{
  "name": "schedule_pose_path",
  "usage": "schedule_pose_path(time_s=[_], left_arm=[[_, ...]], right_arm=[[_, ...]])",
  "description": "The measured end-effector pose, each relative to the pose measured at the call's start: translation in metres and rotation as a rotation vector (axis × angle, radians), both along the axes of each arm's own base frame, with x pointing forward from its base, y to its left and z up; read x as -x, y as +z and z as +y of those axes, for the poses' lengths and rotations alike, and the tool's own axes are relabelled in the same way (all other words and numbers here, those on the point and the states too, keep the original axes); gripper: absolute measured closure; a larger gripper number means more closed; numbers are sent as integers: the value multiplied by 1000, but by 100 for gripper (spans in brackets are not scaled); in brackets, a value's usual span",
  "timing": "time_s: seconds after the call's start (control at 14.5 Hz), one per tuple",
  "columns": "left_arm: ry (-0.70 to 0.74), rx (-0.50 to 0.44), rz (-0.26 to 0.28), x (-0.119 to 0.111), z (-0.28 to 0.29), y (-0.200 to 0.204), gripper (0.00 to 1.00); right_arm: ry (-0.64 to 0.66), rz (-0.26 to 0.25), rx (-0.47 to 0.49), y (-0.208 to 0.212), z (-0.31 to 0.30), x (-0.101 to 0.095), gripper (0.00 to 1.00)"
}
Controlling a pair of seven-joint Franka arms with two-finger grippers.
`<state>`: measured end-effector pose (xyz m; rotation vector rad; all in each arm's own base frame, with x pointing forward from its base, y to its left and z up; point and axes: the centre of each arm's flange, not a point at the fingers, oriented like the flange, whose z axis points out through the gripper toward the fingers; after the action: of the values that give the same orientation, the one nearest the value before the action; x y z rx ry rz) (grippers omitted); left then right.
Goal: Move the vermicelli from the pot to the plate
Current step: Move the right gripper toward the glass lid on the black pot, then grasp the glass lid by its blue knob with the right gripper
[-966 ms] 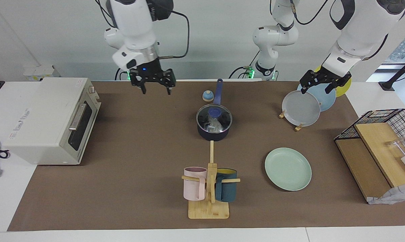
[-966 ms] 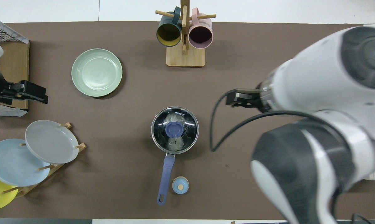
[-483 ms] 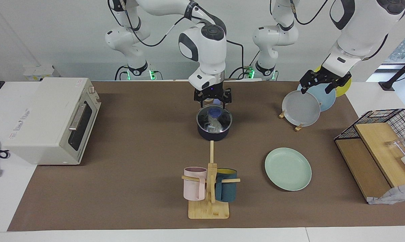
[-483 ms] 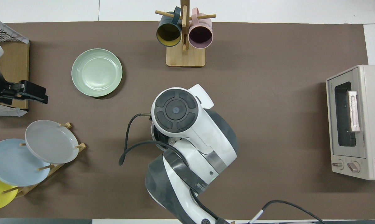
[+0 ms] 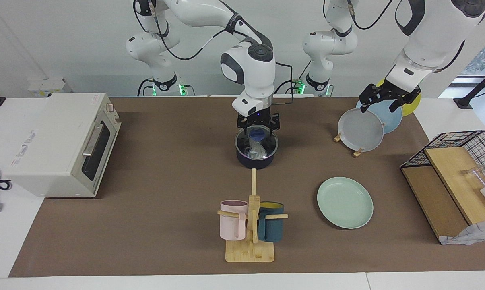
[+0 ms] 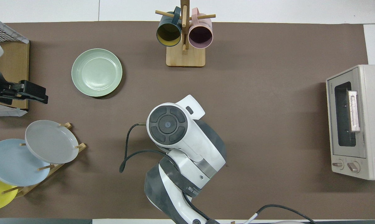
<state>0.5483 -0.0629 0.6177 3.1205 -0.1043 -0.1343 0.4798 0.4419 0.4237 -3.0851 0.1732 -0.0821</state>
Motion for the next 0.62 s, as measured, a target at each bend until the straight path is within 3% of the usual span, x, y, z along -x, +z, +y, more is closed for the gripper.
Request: schedule_pose_path(time_s=[0.41, 0.62], left_arm=[[0, 0, 0, 0, 0, 0, 0], [0, 0, 0, 0, 0, 0, 0]], right_arm=[[12, -12, 1, -15, -6, 13, 0], [13, -16, -2, -21, -8, 16, 9]])
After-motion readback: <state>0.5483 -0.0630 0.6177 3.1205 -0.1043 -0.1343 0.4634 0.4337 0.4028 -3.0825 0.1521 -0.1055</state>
